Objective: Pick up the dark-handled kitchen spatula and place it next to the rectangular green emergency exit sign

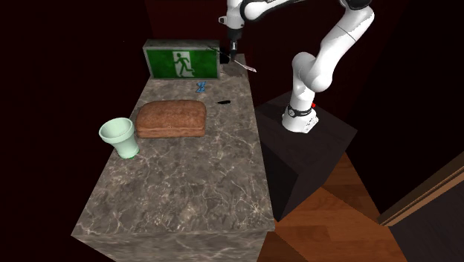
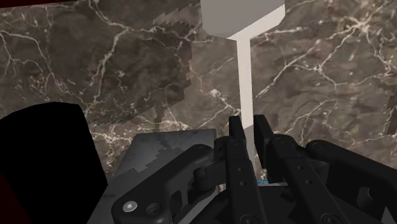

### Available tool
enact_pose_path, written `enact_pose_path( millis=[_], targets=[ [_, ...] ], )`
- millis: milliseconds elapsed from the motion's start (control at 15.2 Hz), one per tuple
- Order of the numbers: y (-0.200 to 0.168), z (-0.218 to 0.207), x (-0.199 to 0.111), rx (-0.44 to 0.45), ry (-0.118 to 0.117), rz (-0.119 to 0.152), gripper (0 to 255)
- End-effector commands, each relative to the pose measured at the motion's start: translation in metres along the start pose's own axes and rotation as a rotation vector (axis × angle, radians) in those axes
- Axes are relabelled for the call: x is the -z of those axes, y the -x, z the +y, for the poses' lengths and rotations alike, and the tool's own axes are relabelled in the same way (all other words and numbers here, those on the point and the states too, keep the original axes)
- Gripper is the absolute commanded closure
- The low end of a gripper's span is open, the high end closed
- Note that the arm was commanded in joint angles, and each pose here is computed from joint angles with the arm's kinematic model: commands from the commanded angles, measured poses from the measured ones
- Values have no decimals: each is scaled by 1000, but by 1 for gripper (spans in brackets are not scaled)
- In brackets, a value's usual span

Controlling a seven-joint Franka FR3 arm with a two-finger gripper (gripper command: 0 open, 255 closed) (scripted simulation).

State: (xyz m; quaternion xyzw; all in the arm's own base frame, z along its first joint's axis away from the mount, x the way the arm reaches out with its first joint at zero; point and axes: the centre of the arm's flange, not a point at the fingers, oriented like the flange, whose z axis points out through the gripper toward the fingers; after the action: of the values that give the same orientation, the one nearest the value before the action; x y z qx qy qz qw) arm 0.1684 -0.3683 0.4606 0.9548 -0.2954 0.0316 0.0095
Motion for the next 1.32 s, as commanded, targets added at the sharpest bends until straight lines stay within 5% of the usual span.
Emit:
enact_pose_path(
  millis=[0, 1254],
  targets=[
    [0, 1, -10, 0, 0, 1, 255],
    [7, 1, -110, 0, 0, 1, 255]
  ],
)
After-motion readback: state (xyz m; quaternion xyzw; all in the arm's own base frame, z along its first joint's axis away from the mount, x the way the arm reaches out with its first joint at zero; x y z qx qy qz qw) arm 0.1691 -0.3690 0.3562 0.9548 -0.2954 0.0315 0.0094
